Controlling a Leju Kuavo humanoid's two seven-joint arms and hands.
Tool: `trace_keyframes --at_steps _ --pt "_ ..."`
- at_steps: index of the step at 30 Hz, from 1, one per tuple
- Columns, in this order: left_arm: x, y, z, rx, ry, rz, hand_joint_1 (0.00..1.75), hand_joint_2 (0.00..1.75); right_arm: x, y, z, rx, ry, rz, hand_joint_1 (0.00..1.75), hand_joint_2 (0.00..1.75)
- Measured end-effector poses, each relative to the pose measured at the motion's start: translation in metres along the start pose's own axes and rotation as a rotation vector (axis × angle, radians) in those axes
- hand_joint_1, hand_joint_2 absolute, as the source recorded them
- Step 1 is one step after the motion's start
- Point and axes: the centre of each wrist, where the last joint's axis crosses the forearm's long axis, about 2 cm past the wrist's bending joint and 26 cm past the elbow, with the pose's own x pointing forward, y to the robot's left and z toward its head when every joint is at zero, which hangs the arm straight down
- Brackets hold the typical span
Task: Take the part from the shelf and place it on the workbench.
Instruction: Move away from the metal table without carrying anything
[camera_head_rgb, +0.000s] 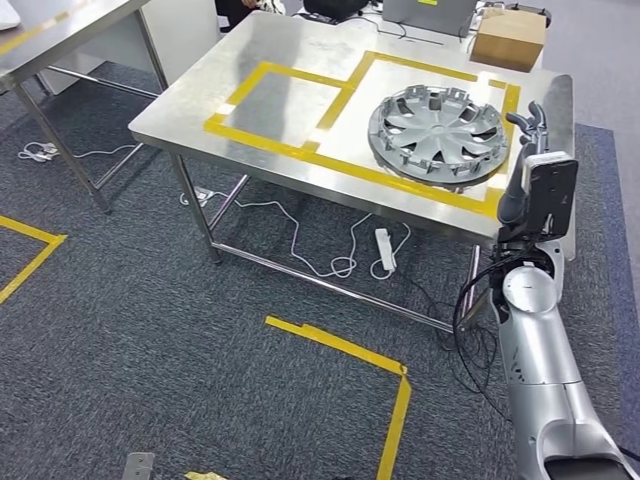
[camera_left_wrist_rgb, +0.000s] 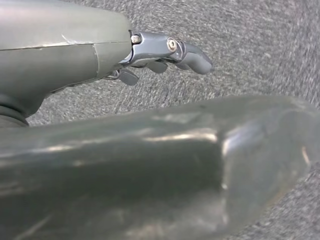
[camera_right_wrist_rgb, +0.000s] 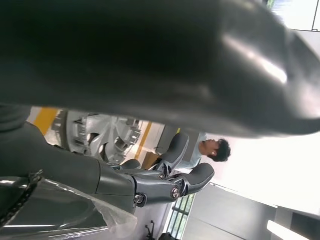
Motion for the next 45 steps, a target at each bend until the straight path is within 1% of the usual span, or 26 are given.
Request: trace_keyframes --at_steps 6,15,25,29,33,38,45 --pt "0.000 0.000 0.001 0.002 -0.017 -0.011 0.00 0.00 0.000 -0.001 -0.001 0.004 0.006 -0.002 0.00 0.00" --pt "-0.003 0.001 0.001 0.010 -0.019 -0.018 0.00 0.00 -0.003 -0.005 -0.001 0.051 0.026 -0.018 0.00 0.00" --pt "-0.003 0.001 0.002 0.016 -0.022 -0.021 0.00 0.00 -0.006 -0.007 0.002 0.054 0.031 -0.009 0.00 0.00" --pt "-0.003 0.000 0.002 0.018 -0.023 -0.022 0.00 0.00 -0.008 -0.011 0.002 0.052 0.032 -0.001 0.00 0.00" --pt "-0.004 0.000 0.003 0.017 -0.021 -0.022 0.00 0.00 -0.012 -0.012 0.008 0.052 0.032 0.020 0.00 0.00" --pt "-0.003 0.000 0.002 0.016 -0.025 -0.021 0.00 0.00 -0.012 -0.014 0.010 0.056 0.014 0.059 0.00 0.00" --pt "-0.003 0.000 0.002 0.017 -0.025 -0.022 0.00 0.00 -0.012 -0.015 0.011 0.061 0.011 0.067 0.00 0.00"
